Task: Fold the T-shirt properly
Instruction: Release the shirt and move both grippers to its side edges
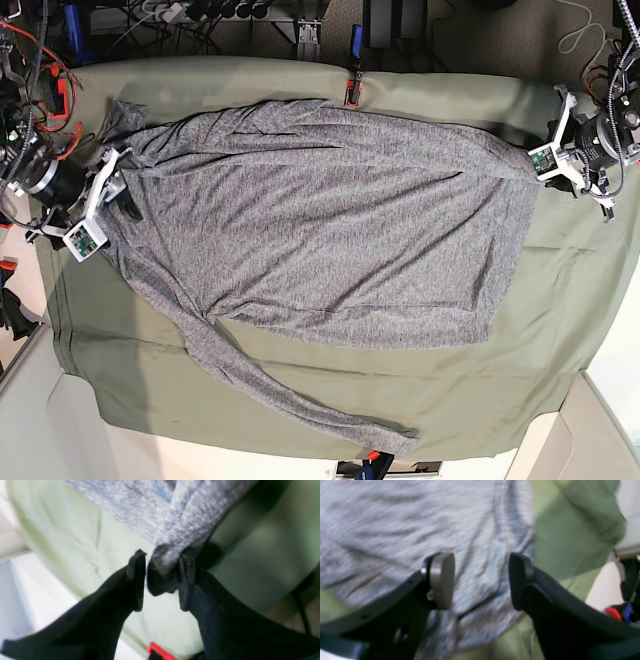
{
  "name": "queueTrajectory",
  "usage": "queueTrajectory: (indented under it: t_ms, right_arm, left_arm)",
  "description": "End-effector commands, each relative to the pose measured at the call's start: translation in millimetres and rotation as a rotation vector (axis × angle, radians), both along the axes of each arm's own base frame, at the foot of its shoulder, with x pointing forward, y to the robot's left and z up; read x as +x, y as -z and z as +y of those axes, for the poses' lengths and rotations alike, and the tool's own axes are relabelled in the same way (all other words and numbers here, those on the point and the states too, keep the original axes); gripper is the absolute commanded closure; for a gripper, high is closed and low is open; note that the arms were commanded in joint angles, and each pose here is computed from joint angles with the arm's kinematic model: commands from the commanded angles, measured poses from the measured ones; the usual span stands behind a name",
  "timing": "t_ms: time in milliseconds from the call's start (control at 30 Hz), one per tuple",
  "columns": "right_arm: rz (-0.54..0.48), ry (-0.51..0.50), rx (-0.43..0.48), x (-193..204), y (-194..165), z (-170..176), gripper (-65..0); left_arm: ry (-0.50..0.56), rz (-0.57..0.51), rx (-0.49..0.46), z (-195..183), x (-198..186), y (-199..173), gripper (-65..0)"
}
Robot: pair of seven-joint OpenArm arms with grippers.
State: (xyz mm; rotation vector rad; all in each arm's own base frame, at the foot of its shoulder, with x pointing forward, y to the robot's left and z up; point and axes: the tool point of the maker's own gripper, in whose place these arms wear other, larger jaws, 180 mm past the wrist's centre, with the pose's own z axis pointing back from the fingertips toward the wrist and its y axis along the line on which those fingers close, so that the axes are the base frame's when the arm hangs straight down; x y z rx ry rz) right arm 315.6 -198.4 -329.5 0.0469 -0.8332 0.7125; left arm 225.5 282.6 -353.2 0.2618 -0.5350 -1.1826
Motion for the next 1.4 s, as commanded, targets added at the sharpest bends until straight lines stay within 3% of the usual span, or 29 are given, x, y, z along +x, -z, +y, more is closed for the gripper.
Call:
queueTrajectory:
  t_ms: [0, 133, 233, 500, 733, 867, 1067, 1233, 1367]
  right_arm:
    - [-0.055, 0.03, 0.012, 20, -14, -7, -34.3]
    - [-0.048, 0.131, 0.098, 54, -8, -16, -34.3]
    - [-0.039, 0.188, 0.15, 74, -5, -20, -34.3]
    - [-0.062, 0.413, 0.38, 112, -7, -42, -34.3]
    - [-0.085, 0.605, 0.46, 105, -13, -99, -34.3]
    - [-0.006, 0.638, 0.444, 94, 6, -106, -34.3]
    - [0.091, 0.672, 0.488, 82, 38, -106, -34.3]
    - [0.111, 0.632, 0.554, 82, 41, -91, -34.3]
    - [0.122, 0.622, 0.597, 83, 41, -80, -34.3]
  left_arm:
    - [0.024, 0.006, -0.022, -3, 5, -12, -24.1]
    - [0.068, 0.171, -0.184, -29, -14, -19, -24.1]
    - [0.061, 0.2, -0.28, -39, -14, -31, -24.1]
    - [-0.055, -0.056, -0.488, -42, 54, -86, -24.1]
    - [-0.31, -0.204, -0.706, -11, 114, -87, -24.4]
    - [-0.408, -0.26, -0.827, 2, 144, -85, -32.1]
    - [-0.596, -0.274, -0.956, 25, 180, -62, -32.1]
    - [-0.719, -0.283, -1.057, 30, 213, -44, -32.1]
    - [-0.812, -0.23, -1.107, 20, 232, -18, -32.1]
